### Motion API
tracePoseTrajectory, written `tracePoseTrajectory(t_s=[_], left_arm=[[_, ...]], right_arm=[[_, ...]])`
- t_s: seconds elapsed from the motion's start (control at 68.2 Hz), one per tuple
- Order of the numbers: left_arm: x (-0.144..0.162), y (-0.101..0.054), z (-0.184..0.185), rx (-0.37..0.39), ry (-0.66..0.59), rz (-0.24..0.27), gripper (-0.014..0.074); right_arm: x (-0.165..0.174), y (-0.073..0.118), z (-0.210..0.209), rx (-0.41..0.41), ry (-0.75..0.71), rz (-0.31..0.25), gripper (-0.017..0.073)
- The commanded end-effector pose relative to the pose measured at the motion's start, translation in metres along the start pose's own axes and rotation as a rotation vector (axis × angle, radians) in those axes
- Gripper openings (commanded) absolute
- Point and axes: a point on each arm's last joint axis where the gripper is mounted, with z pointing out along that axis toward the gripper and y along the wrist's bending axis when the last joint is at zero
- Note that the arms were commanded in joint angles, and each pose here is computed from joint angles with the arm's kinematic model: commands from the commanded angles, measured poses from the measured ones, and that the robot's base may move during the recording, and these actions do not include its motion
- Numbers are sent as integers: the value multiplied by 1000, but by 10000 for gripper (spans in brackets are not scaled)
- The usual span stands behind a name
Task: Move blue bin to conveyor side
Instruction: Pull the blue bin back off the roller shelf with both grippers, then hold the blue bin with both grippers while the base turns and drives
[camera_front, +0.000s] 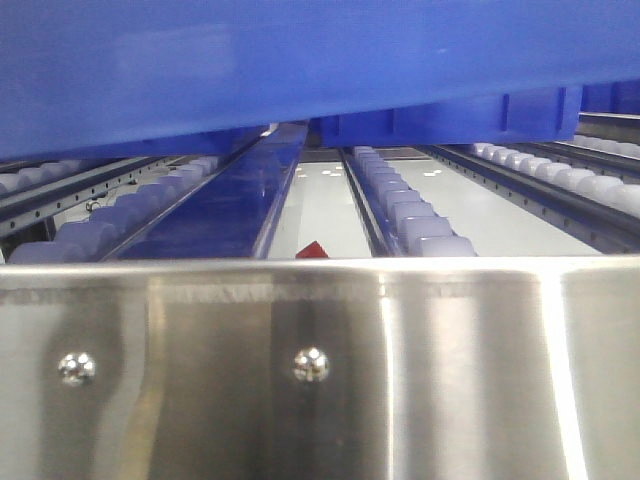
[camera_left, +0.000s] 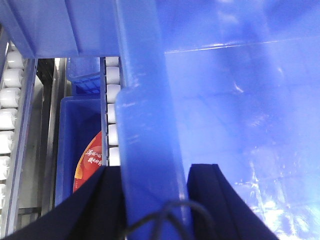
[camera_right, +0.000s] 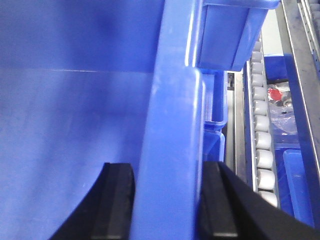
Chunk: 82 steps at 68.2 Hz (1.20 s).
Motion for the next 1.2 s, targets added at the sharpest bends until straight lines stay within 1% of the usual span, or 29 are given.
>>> tracePoseTrajectory(t_s=[0.0, 1.187], left_arm=[[-5, 6, -12, -69, -104, 32, -17], [-4, 6, -14, -69, -108, 32, -17]], right_arm=[[-9, -7, -13, 80, -129, -44, -69], [-9, -7, -13, 80, -129, -44, -69]])
